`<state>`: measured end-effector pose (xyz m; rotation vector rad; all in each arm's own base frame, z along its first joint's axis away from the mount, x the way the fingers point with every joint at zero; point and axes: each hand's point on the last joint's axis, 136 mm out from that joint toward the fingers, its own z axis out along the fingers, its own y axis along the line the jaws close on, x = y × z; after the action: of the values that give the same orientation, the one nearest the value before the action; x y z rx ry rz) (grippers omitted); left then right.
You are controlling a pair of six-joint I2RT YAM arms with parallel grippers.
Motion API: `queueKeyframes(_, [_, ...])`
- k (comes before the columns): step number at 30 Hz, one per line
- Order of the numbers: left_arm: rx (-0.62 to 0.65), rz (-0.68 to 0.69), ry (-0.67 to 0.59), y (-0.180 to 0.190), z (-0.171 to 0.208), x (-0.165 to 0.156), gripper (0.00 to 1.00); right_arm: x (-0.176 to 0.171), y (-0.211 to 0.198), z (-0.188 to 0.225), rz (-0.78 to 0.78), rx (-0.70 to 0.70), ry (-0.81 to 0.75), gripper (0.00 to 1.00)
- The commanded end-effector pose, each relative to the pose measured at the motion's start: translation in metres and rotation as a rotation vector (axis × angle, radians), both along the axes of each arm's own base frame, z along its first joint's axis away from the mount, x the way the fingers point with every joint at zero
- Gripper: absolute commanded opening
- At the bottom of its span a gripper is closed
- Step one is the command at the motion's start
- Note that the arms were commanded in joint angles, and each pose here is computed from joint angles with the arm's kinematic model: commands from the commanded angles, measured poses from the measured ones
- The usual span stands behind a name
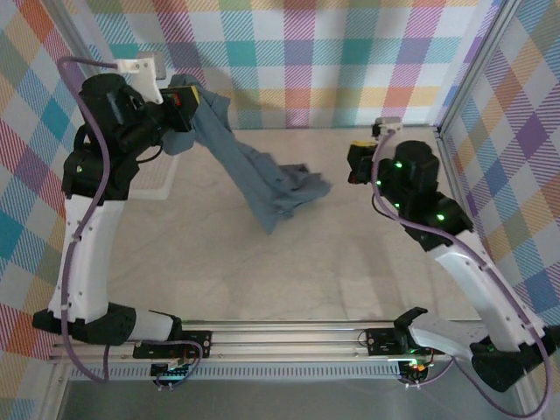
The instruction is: Fold the inside-out t-shirt
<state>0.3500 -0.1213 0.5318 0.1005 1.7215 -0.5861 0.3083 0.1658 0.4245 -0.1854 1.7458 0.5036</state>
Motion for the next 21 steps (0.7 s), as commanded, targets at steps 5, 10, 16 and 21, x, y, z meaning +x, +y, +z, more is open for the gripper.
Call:
queueKeyframes(5, [-0.054,0.046,0.06,0.002,-0.018,0.005,0.0,0.002,0.017,-0.019,0.082,-0.056,0.095,0.0])
queueKeyframes(10, [0.066,0.384,0.496,0.05,-0.179,0.024,0.0,0.022,0.067,-0.144,0.229,-0.064,0.442,0.11])
queueKeyframes(16, [0.247,0.784,0.64,0.13,-0.268,-0.039,0.0,0.01,0.135,-0.257,0.444,-0.132,0.706,0.21])
queueKeyframes(21, [0.208,1.034,0.567,0.177,-0.264,-0.104,0.0,0.004,0.207,-0.288,0.58,-0.169,0.768,0.34])
